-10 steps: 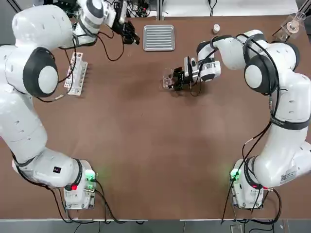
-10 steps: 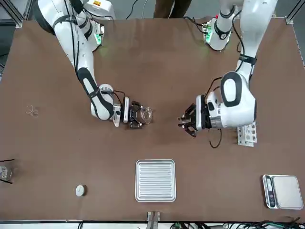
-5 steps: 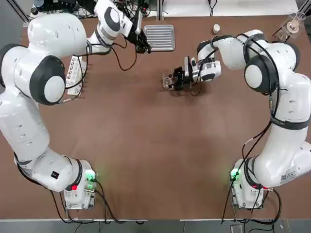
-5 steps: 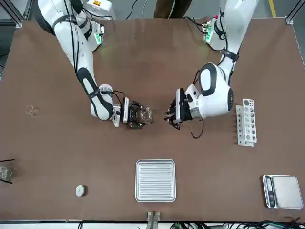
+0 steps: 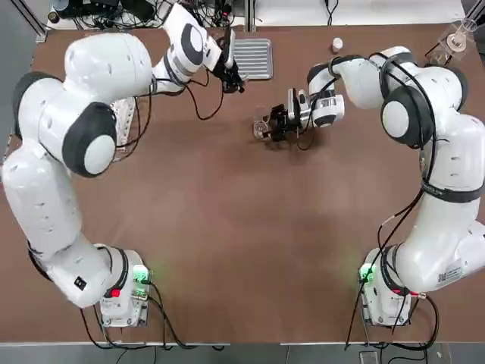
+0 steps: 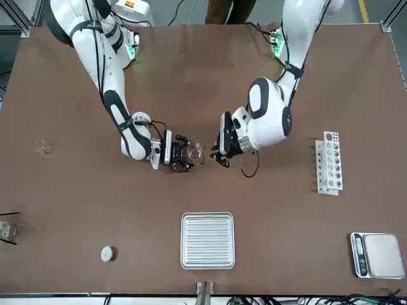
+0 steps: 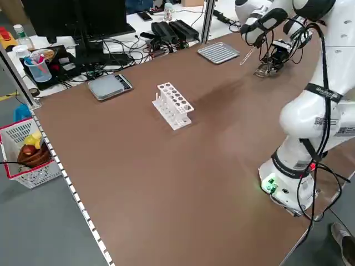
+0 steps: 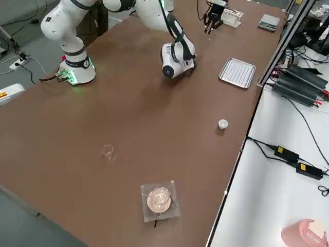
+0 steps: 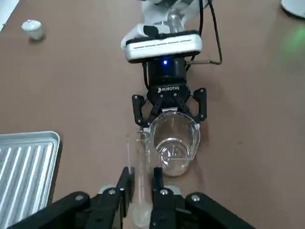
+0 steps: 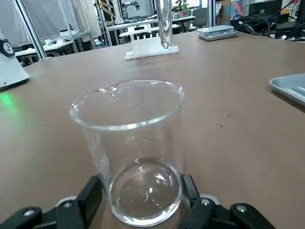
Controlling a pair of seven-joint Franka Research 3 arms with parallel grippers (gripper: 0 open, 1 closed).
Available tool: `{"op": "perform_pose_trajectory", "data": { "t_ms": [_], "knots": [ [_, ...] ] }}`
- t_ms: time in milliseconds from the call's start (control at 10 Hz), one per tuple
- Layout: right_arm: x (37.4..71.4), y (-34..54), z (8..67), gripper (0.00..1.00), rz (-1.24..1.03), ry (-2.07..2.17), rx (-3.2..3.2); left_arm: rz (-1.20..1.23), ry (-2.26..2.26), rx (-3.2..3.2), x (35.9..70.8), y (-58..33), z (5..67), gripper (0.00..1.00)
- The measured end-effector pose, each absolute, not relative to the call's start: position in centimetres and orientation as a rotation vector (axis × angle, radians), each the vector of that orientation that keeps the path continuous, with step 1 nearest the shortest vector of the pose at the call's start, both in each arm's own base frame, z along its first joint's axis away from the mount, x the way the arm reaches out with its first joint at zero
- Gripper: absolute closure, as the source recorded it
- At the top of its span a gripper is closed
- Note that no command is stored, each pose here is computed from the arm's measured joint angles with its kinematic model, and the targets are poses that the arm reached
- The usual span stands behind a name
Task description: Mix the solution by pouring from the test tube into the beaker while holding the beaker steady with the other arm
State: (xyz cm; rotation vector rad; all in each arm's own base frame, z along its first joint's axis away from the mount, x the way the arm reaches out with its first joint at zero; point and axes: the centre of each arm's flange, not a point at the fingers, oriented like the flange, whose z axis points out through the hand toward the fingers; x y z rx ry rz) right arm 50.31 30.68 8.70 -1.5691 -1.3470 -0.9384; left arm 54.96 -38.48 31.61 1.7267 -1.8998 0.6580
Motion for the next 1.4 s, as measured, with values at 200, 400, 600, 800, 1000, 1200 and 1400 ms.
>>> {"op": "perform_pose_trajectory", "data": {
  "t_ms": [200, 400, 600, 800, 1000, 1200, 1400],
  "knots": [
    [50.4, 30.6, 8.7, 0.26, -0.939, -1.347, -1.57, 0.643, -1.947, 1.724, 54.3, -39.6, 31.3, 0.78],
    [50.4, 30.6, 8.7, 0.27, -0.94, -1.347, -1.572, 0.64, -2.012, 1.735, 54.0, -40.6, 31.2, 0.78],
    [50.4, 30.5, 8.7, 0.28, -0.941, -1.346, -1.573, 0.64, -2.067, 1.729, 53.7, -41.9, 31.2, 0.78],
    [50.5, 30.5, 8.7, 0.29, -0.941, -1.346, -1.574, 0.623, -2.115, 1.743, 53.4, -42.7, 30.7, 0.78],
    [50.5, 30.4, 8.7, 0.3, -0.942, -1.345, -1.576, 0.611, -2.147, 1.747, 53.2, -43.6, 30.2, 0.78],
    [50.6, 30.3, 8.7, 0.32, -0.943, -1.345, -1.58, 0.583, -2.201, 1.75, 53.2, -44.9, 30.0, 0.78],
    [50.6, 30.2, 8.7, 0.42, -0.943, -1.346, -1.584, 0.543, -2.264, 1.776, 53.1, -46.2, 30.7, 0.78]
  ]
}}
